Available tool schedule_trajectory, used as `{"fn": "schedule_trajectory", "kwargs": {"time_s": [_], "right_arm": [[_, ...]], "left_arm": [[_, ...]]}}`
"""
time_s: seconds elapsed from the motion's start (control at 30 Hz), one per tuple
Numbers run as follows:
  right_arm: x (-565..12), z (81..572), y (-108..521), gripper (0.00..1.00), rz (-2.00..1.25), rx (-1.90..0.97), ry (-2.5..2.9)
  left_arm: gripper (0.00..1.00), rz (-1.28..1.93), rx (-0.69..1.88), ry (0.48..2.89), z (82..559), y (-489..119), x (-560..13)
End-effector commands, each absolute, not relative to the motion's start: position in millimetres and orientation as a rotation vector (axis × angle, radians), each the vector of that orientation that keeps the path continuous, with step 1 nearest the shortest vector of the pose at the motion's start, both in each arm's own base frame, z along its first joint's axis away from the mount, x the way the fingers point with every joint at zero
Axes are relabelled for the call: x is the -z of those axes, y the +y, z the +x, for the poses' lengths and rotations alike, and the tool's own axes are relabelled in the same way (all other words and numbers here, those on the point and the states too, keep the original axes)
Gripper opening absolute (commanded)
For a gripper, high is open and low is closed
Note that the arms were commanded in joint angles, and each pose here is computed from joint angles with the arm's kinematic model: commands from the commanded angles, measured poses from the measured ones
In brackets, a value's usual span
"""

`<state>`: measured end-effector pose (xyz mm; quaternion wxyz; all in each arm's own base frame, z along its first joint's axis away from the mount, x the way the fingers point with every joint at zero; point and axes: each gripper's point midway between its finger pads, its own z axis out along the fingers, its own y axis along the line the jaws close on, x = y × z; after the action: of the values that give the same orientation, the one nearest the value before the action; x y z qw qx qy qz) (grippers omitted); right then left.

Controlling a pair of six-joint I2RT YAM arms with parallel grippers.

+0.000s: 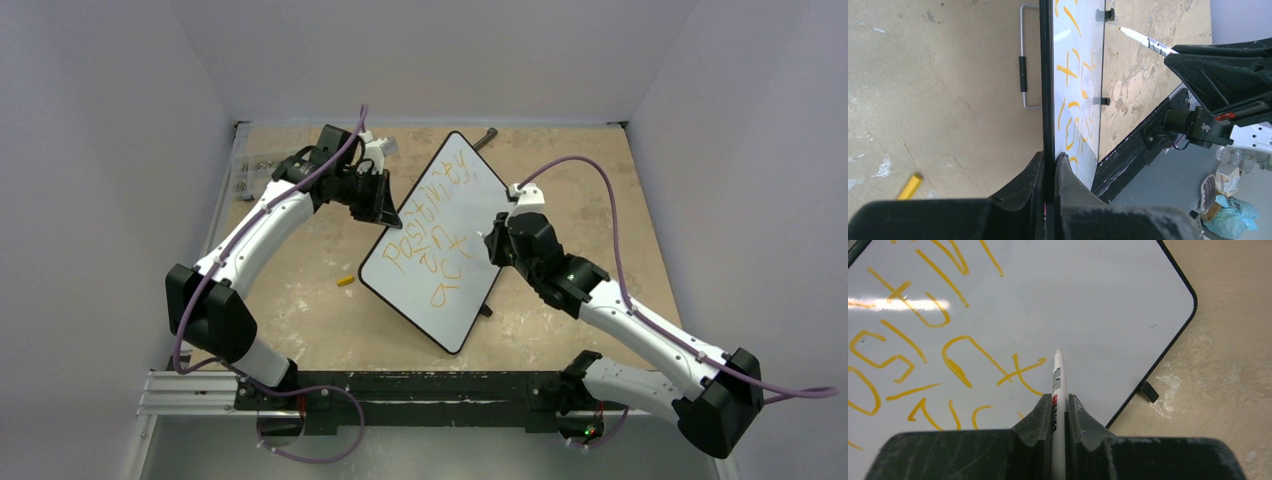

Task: Write a sentence on the whiteboard

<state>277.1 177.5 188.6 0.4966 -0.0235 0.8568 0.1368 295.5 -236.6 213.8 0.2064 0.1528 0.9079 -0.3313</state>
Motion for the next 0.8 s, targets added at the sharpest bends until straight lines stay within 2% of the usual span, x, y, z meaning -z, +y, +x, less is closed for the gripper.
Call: {"fn": "schedule_trajectory", "kwargs": {"time_s": [0.0,0.37,0.77], "right_arm": [[-209.4,294.8,181.4,0.0,-0.007,-0.369,1.998],[-192.1,300.0,172.2,0.0,0.019,-0.395,2.009],[-194.1,307.4,188.8,0.0,-0.028,-0.49,2.0]], "left_arm": [[0.0,0.535,0.888,2.475,309.3,-240.5,-215.1],[0.0,0.529,0.883,2.501,316.0,-244.2,-207.4],[0.0,0.521,0.86,2.507,318.2,-242.3,-205.2]]}}
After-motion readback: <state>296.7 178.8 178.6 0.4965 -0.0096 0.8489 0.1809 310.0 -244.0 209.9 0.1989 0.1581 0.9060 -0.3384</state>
